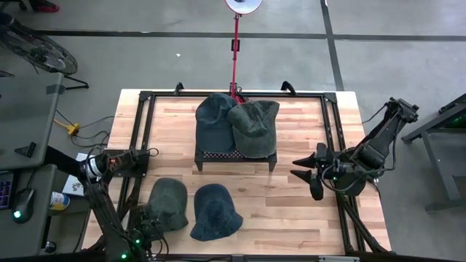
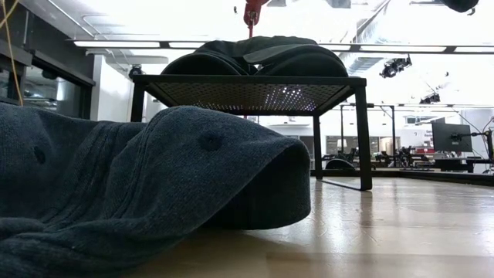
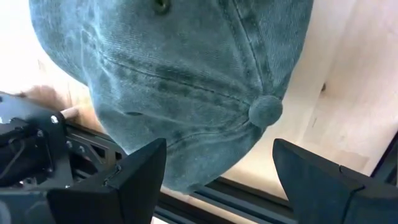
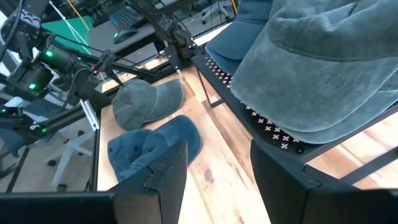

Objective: Pick & Place hat
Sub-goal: Stack the gray cap on top of the gray cap on the shelf

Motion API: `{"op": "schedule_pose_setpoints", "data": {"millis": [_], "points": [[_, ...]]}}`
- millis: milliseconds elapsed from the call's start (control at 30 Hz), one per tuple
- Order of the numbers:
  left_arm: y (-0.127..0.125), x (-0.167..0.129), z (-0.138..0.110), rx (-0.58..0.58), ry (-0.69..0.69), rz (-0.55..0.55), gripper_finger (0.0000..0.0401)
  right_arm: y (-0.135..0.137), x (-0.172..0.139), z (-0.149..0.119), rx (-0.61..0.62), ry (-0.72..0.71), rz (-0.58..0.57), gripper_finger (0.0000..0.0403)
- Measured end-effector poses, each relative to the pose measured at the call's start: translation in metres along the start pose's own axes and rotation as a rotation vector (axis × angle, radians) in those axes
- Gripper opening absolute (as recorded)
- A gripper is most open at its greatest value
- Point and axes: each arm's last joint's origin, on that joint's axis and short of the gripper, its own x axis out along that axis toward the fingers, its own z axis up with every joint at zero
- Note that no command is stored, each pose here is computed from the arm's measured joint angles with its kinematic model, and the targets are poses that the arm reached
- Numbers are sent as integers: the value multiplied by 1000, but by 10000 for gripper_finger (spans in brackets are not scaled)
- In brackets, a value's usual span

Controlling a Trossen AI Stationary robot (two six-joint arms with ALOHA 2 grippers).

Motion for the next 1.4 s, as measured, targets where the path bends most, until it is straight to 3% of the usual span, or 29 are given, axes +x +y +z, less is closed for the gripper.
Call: {"op": "schedule_pose_setpoints", "data": {"millis": [133,300,367,500,767,1067,1400], "points": [[-1,0,1,0,25,-20,289,1,0,-1,3,27,20,169],[-5,0,3,189,-14,-58,289,1,0,-1,2,31,22,169],[-6,0,3,209,-29,-57,289,0,0,-1,-1,33,21,169],[-6,3,3,210,-41,-29,289,0,0,-2,11,37,18,169],[-6,19,3,161,-8,134,289,0,0,-2,6,44,19,169],[-8,22,3,108,-15,148,289,-1,0,-4,-11,102,44,169],[1,20,4,117,-149,281,289,0,0,-5,-10,117,56,169]]}}
